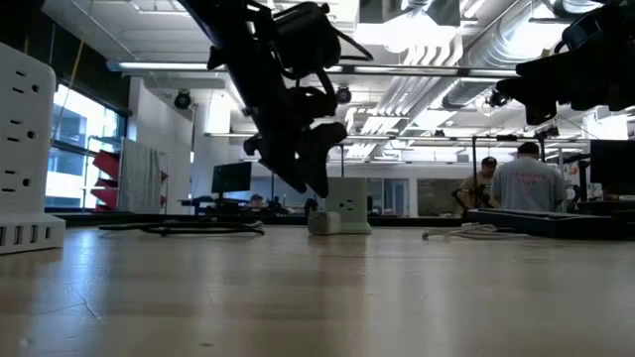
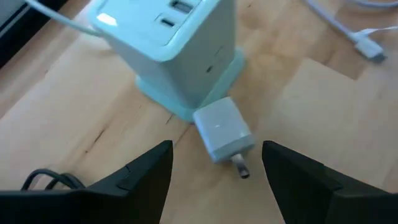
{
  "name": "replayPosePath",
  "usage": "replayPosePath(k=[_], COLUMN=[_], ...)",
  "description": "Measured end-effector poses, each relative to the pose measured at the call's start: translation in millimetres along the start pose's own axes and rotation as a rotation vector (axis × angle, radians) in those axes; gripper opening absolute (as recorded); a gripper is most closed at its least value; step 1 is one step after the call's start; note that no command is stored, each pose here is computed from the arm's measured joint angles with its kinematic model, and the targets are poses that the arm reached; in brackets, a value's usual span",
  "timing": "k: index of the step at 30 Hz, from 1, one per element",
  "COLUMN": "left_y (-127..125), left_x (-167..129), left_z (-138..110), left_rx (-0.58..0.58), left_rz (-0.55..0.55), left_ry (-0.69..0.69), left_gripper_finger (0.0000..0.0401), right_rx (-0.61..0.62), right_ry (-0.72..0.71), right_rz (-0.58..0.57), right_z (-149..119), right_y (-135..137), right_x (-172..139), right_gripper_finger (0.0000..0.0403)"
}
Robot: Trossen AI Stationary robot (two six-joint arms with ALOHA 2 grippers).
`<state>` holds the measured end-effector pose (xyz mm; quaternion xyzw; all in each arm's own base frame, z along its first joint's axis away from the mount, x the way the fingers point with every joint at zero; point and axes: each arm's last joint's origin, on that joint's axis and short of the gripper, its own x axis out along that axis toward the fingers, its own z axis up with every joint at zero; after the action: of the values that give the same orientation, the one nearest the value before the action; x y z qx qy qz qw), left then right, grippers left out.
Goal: Insert USB
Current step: Insert the charger adapter into the black outlet extension
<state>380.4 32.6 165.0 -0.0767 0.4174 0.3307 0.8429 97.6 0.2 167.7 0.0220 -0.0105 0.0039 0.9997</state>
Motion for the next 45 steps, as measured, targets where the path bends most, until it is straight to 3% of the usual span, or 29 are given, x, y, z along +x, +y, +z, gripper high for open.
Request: replayPosePath(k=[11, 17, 22, 28, 35, 45], left_y=[-4.4, -7.9, -11.3, -6.5, -0.2, 9.3], left_x=[37.8, 24.1, 5.4, 5.2, 8.7, 17.5], left_z=[-10.0, -4.7, -5.2, -15.7, -12.1, -7.1], left_rx=[-0.040, -0.028, 0.092, 0.221, 0.292, 0.245], left_rz=[-0.032, -0.061, -0.071, -0.086, -0.055, -0.133], left_ry=[0.027, -0.001, 0.008, 0.131, 0.115, 0.141], left_gripper_finger=[0.0227, 0.0227, 0.0227, 0.0227, 0.0227, 0.0227], right_rx=[0.000, 0.000, 0.000, 0.000, 0.000, 0.000], right_ry=[0.000, 0.000, 0.000, 0.000, 0.000, 0.000], right_rz=[0.000, 0.000, 0.000, 0.000, 0.000, 0.000], right_z=[0.0, 0.0, 0.0, 0.0, 0.0, 0.0], right_y=[0.0, 0.0, 0.0, 0.0, 0.0, 0.0], right_x=[0.0, 0.0, 0.0, 0.0, 0.0, 0.0], right_gripper_finger=[0.0176, 0.0176, 0.0176, 0.0176, 0.0176, 0.0176])
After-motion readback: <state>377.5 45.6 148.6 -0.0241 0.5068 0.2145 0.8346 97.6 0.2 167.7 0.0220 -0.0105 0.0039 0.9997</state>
